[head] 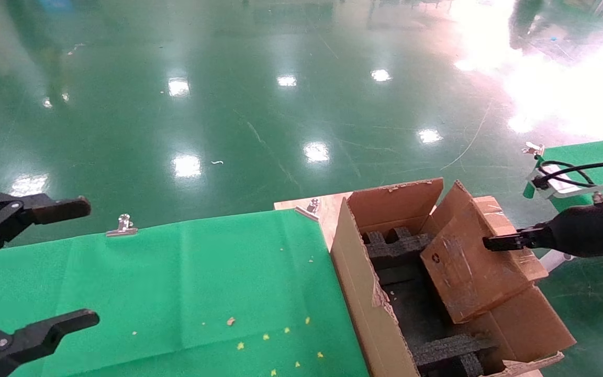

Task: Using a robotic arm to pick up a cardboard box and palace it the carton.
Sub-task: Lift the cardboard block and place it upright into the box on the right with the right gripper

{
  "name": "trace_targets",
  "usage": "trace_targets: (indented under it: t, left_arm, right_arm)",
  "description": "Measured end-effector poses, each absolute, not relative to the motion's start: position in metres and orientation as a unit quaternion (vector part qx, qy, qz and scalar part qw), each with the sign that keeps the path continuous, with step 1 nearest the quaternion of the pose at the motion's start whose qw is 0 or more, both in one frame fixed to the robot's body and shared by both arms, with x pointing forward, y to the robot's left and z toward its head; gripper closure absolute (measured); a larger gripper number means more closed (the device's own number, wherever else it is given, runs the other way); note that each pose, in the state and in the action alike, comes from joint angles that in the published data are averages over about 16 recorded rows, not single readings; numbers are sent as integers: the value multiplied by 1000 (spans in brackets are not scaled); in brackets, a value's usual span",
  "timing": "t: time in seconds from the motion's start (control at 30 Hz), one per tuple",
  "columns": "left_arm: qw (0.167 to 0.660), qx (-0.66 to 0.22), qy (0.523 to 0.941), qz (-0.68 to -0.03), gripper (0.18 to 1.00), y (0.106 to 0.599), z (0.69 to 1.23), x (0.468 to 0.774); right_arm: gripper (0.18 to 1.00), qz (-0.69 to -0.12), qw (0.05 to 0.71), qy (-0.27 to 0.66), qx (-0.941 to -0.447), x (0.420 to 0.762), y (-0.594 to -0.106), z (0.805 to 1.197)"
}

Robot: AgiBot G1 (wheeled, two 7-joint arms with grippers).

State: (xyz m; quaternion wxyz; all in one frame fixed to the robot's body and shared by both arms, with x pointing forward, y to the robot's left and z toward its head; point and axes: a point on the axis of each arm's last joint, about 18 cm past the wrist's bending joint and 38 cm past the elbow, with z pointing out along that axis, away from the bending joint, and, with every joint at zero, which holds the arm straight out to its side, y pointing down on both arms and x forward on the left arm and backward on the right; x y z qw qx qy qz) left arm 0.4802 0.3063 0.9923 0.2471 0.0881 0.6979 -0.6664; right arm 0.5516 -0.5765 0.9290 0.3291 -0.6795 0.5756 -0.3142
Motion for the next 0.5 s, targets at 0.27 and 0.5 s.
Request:
trace_targets:
  t: [0.27, 0.5]
  left_arm:
    - [247, 88, 698, -666, 184, 306, 992, 480]
    - [247, 88, 698, -666, 184, 306, 992, 480]
  right_arm:
    - [833, -319, 303, 597, -671, 558, -565, 928]
    - [834, -329, 286, 606, -665, 562, -558, 921]
